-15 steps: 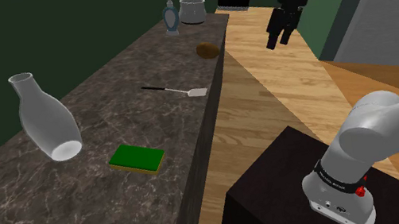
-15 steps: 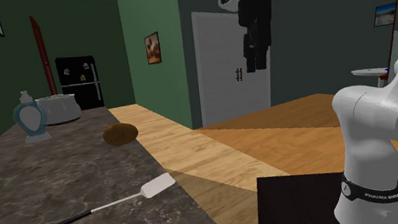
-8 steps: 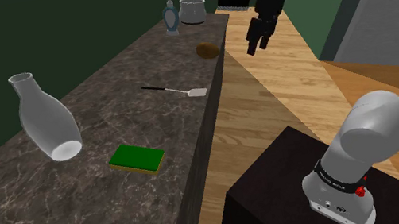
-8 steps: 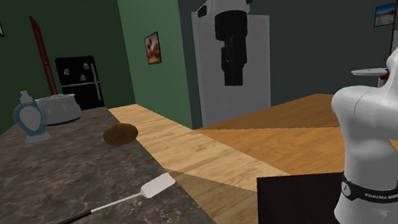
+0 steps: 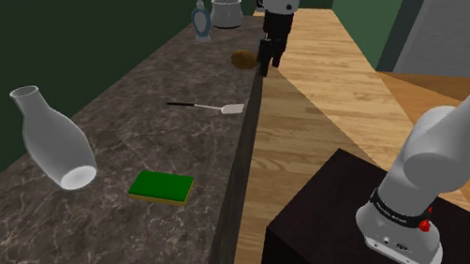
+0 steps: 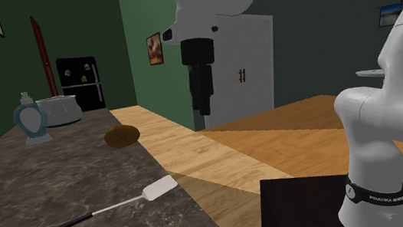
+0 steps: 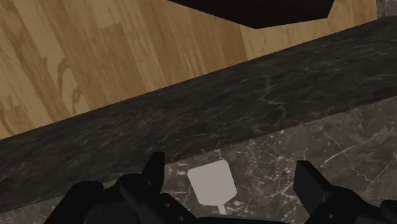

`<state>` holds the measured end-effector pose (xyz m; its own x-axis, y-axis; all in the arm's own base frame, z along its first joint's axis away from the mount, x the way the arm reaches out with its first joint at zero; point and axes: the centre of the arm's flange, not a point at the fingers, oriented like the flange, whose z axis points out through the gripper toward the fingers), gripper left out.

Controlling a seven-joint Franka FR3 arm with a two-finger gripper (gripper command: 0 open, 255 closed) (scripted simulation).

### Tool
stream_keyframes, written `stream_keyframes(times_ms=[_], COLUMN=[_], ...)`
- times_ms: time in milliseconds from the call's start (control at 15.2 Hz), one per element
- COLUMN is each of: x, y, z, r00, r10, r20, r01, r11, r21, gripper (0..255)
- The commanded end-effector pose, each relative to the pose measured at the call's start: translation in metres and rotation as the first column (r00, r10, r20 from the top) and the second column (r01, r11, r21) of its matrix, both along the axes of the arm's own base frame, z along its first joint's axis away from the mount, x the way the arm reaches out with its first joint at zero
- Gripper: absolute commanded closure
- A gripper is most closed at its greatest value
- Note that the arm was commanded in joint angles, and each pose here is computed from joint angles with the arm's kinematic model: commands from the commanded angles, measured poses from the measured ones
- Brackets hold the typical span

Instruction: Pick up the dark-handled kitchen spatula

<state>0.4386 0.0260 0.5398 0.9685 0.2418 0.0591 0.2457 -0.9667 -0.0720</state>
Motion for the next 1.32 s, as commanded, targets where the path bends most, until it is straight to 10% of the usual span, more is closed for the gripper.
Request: stream_keyframes(times_ms=[0,1254], x=[0.023,0.206], y=[0.007,0.112], z=[-0.012,-0.123], r00=[0.999,0.943], r10=[0.035,0.332], r20=[0.004,0.025], r01=[-0.035,-0.330], r11=[0.999,0.942], r21=[-0.006,-0.068], gripper=[0,0])
